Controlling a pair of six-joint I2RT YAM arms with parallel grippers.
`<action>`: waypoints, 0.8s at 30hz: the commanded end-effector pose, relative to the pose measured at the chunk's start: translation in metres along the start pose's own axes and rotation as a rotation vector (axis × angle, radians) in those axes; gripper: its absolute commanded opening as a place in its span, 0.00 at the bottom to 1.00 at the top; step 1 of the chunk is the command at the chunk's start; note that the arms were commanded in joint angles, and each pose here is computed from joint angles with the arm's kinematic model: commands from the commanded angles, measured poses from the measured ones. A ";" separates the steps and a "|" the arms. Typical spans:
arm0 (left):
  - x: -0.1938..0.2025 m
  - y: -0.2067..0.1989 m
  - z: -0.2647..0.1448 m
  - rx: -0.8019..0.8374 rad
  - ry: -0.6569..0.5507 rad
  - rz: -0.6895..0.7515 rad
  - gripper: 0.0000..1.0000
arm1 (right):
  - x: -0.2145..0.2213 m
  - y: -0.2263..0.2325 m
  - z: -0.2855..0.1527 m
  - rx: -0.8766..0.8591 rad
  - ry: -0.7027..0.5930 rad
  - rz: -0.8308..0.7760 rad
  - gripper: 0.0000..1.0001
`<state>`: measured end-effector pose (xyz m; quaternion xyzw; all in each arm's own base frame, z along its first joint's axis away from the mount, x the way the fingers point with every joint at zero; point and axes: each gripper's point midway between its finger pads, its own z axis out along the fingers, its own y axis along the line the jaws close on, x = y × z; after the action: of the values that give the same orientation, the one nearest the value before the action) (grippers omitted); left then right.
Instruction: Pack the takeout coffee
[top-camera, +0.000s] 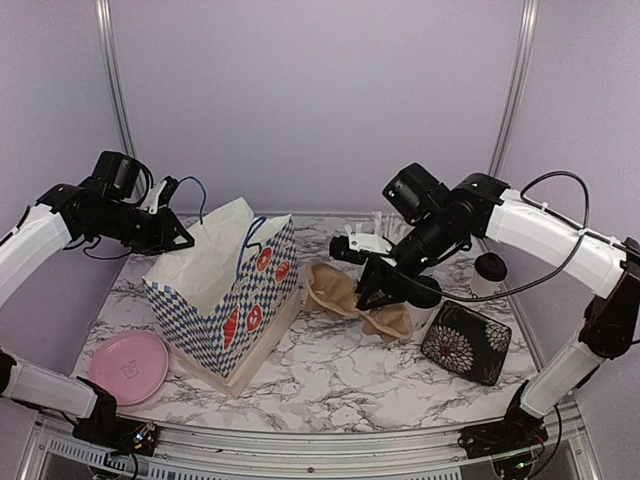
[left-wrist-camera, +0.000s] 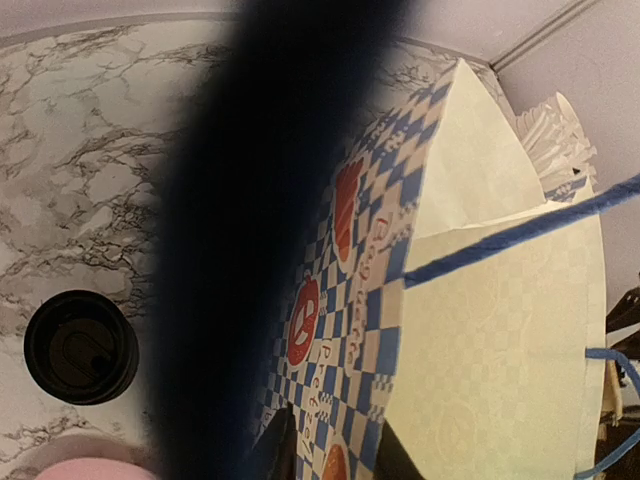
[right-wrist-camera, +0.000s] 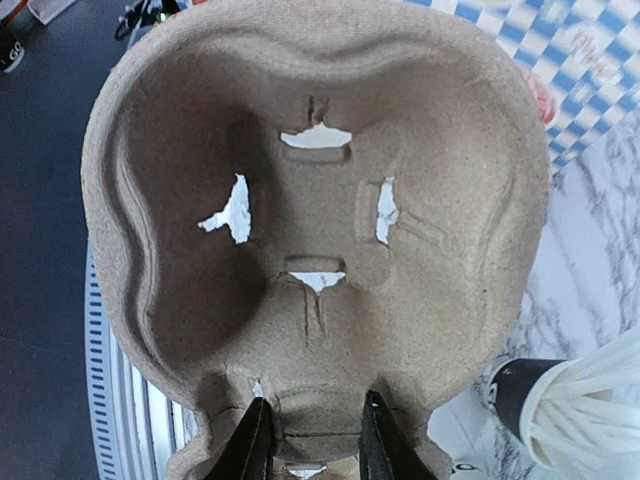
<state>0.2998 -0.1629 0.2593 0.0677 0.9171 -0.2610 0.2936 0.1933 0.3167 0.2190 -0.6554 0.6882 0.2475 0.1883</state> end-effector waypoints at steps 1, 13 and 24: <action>-0.006 -0.009 0.002 0.047 0.002 0.030 0.09 | -0.047 0.005 -0.062 0.039 -0.178 -0.083 0.26; 0.011 -0.071 -0.008 0.366 0.115 0.074 0.00 | -0.147 -0.016 -0.188 0.263 -0.535 -0.279 0.25; 0.034 -0.122 -0.003 0.493 0.209 0.238 0.00 | -0.167 0.004 -0.201 0.172 -0.627 -0.337 0.25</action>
<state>0.2441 -0.2500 0.2918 0.2292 0.8525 -0.4174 0.2154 0.2214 0.3277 0.4774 -0.6294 0.5125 0.3132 0.4931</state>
